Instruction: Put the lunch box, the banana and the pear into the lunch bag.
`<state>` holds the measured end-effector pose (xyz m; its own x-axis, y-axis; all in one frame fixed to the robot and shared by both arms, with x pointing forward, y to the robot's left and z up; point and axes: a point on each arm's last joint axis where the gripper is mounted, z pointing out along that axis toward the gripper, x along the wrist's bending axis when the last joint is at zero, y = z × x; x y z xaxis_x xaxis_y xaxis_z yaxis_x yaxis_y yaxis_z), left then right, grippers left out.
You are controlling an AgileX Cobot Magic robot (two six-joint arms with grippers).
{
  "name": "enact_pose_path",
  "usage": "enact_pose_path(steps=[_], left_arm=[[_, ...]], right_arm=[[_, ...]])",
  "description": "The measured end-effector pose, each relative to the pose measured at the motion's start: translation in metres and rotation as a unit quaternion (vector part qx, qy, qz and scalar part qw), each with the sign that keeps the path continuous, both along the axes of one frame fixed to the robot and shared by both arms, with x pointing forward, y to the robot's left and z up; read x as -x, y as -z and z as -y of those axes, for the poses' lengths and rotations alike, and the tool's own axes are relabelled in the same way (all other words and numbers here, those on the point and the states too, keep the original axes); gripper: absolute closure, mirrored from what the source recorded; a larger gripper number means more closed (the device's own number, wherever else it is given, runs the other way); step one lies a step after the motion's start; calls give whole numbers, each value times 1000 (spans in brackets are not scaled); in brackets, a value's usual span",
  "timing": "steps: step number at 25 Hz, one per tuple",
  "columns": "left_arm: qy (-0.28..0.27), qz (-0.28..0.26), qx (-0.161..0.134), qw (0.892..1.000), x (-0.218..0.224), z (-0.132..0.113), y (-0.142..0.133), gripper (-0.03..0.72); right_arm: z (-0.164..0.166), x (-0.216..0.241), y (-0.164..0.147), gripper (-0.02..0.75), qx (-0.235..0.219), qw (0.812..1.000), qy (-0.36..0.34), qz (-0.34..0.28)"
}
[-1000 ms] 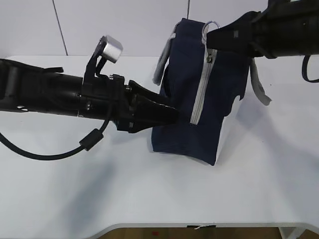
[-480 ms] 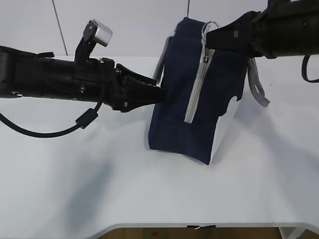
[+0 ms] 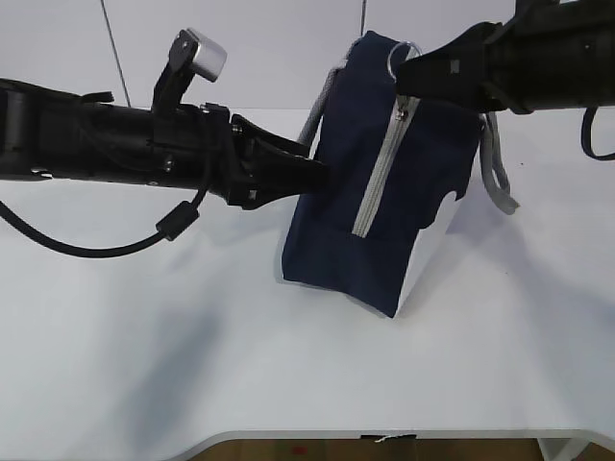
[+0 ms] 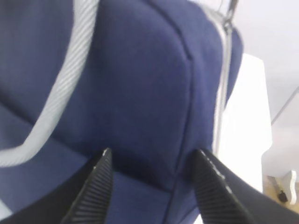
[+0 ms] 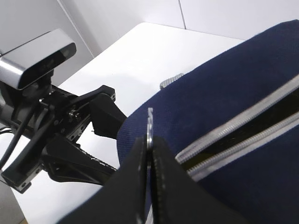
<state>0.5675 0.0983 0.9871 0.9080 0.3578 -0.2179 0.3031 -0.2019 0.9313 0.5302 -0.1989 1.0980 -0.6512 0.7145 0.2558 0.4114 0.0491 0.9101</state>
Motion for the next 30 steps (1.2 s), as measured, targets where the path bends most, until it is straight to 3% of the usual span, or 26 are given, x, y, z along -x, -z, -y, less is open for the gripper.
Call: enact_pose_path(steps=[9, 20, 23, 27, 30], left_arm=[[23, -3, 10, 1000, 7, 9, -2, 260], [8, 11, 1, 1000, -3, 13, -5, 265], [8, 6, 0, 1000, -4, 13, -1, 326], [8, 5, -1, 1000, -4, 13, 0, 463], [11, 5, 1, 1000, -4, 13, -1, 506]], right_arm=[[0, 0, 0, 732, 0, 1000, -1, 0], [-1, 1, 0, 732, -2, 1000, -6, -2], [-1, 1, 0, 732, -2, 1000, -6, -2], [-1, 1, 0, 732, -3, 1000, -6, -3], [-1, 1, 0, 732, -3, 1000, -6, -3]])
